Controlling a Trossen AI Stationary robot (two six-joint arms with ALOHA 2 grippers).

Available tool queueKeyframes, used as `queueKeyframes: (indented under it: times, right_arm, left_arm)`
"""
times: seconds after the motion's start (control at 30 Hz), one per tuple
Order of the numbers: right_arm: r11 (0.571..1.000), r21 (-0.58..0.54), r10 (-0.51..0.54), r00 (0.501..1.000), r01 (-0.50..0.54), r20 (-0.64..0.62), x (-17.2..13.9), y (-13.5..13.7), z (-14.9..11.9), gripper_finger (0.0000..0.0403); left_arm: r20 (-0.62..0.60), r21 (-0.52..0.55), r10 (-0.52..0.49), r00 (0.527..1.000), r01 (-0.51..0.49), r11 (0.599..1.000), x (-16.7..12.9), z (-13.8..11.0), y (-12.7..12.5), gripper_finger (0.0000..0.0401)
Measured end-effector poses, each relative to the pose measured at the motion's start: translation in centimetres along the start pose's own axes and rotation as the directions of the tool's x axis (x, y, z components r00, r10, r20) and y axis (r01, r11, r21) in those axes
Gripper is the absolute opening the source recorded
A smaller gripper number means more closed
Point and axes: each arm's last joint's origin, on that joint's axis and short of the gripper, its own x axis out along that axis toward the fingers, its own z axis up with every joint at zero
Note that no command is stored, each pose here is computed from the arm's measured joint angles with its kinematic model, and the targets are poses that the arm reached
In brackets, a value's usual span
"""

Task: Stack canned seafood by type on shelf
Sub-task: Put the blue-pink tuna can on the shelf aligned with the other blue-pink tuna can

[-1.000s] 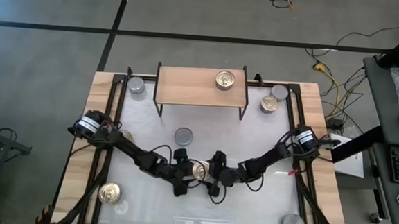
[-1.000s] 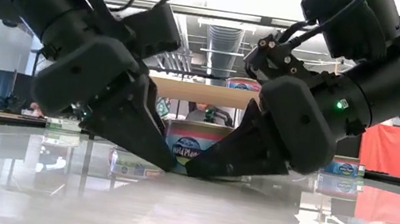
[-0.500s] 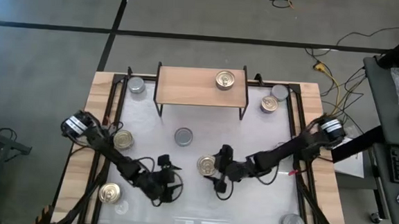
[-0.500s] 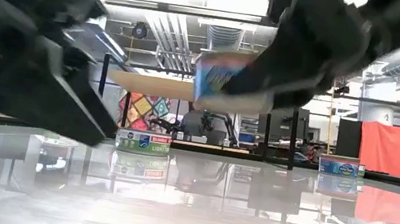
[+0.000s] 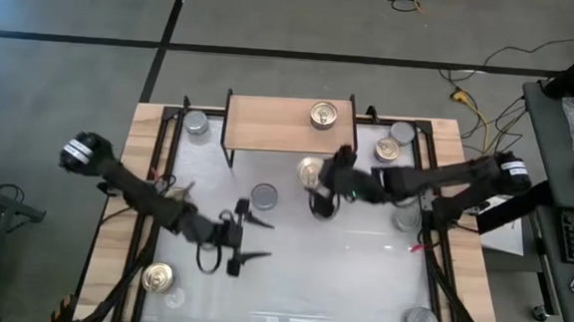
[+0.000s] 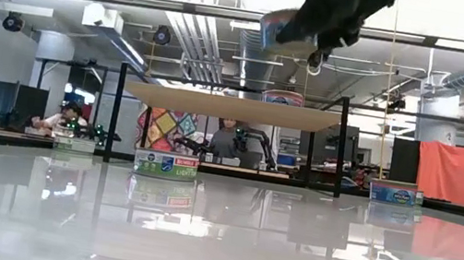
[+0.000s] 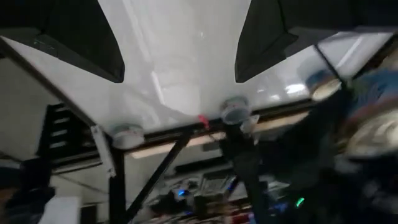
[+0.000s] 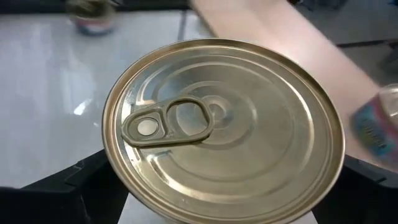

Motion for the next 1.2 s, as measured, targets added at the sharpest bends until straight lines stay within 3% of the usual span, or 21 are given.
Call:
queueKeyframes:
  times: [0.13,0.27,0.43,0.57,0.73,0.93,1.2]
  right_arm:
    - [1.0,0.001,-0.001,1.0,0.001,-0.013,1.4,-3.6,0.7,0.038]
    - [1.0,0.013,-0.013,1.0,0.013,-0.024,2.7,-6.8,0.1,0.038]
    - [0.997,0.065,0.037,0.998,-0.033,-0.057,4.1,-9.8,-0.7,0.0379]
    - [0.995,0.08,0.064,0.996,-0.059,-0.063,4.7,-10.3,-1.0,0.038]
    - [0.992,0.121,0.049,0.994,-0.037,-0.094,5.6,-11.0,-1.5,0.0379]
    - [0.99,0.141,0.031,0.992,-0.014,-0.119,6.4,-11.7,-2.0,0.0379]
    - [0.992,0.129,0.037,0.99,-0.02,-0.136,6.5,-11.8,-2.3,0.038]
  left_arm:
    - [0.008,-0.024,-0.097,0.995,0.097,0.995,0.8,1.0,3.5,0.029]
    - [-0.008,0.05,-0.031,0.999,0.032,0.998,1.6,1.3,6.4,0.029]
    - [0.022,0.061,-0.004,1.0,0.003,0.998,2.4,2.4,12.6,0.029]
    - [-0.002,0.05,0.045,0.999,-0.044,0.998,2.9,2.1,16.9,0.029]
    - [-0.081,0.076,0.091,0.993,-0.085,0.993,4.7,1.0,20.0,0.029]
    - [-0.201,0.113,0.051,0.978,-0.029,0.993,7.8,0.5,23.6,0.029]
    - [-0.308,0.063,-0.03,0.951,0.052,0.997,10.4,-0.2,27.3,0.029]
